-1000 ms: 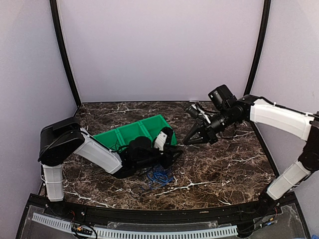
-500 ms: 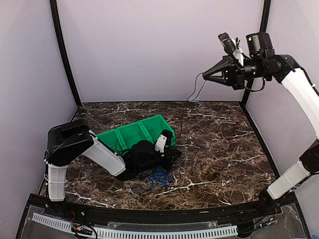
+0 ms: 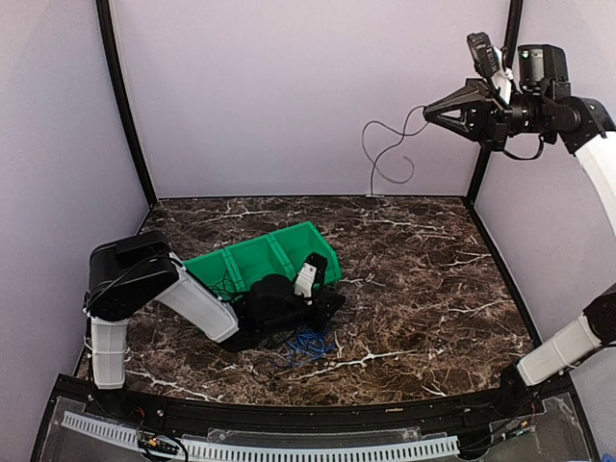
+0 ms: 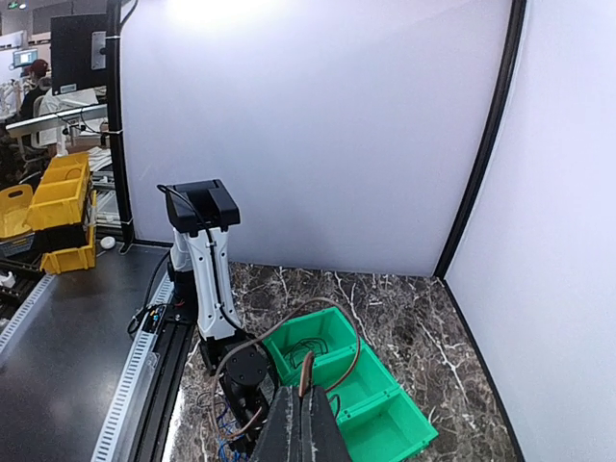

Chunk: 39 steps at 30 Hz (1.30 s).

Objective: Untangle the cables

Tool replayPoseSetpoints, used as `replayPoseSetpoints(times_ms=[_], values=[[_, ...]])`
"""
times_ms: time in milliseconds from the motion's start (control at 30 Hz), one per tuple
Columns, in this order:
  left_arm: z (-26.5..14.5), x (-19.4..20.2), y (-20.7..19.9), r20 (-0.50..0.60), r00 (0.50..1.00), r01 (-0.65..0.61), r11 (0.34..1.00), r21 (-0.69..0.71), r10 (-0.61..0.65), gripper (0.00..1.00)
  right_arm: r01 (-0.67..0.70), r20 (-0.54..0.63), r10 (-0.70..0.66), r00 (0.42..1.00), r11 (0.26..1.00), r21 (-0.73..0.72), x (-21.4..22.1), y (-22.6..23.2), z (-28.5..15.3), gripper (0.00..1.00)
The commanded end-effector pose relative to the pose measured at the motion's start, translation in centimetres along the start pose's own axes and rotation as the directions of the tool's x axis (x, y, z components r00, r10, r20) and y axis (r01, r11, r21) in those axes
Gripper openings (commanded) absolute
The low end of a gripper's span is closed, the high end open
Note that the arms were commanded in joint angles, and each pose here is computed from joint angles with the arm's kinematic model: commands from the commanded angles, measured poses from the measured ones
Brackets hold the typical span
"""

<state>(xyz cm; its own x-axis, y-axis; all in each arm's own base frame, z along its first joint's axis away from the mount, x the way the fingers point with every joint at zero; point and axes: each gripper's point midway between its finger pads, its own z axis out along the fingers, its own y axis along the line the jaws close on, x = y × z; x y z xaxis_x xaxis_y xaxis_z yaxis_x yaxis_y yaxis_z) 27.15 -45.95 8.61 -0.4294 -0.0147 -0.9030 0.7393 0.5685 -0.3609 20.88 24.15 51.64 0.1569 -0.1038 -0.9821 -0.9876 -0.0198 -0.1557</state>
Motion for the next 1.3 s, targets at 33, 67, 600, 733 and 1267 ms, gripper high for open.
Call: replayPoseSetpoints(times_ms=[33, 67, 600, 733, 1267], values=[[-2.5, -2.2, -2.3, 0.020, 1.000, -0.002, 0.999, 0.054, 0.001, 0.14, -0.048, -0.056, 0.053, 0.997, 0.994, 0.093, 4.0, -1.6, 0.3, 0.00], [-3.1, -3.2, -3.0, 0.036, 0.999, -0.008, 0.998, 0.066, 0.005, 0.17, -0.054, -0.068, 0.062, 0.996, 0.992, 0.112, 5.0, -1.9, 0.3, 0.00], [-7.7, -12.4, -9.0, 0.163, 0.966, -0.219, 0.971, 0.098, 0.201, 0.54, -0.226, -0.187, 0.245, 0.951, 0.967, 0.118, 16.9, -0.5, 3.0, 0.00], [-6.9, -15.5, -10.1, 0.216, 0.945, -0.268, 0.960, 0.077, 0.247, 0.54, -0.237, -0.204, 0.254, 0.945, 0.966, 0.103, 17.8, 0.0, 3.8, 0.00], [-1.9, -18.3, -10.1, 0.116, 0.930, -0.350, 0.937, -0.012, 0.349, 0.40, -0.265, -0.217, 0.264, 0.940, 0.964, 0.027, 18.8, 1.8, 4.9, 0.00]])
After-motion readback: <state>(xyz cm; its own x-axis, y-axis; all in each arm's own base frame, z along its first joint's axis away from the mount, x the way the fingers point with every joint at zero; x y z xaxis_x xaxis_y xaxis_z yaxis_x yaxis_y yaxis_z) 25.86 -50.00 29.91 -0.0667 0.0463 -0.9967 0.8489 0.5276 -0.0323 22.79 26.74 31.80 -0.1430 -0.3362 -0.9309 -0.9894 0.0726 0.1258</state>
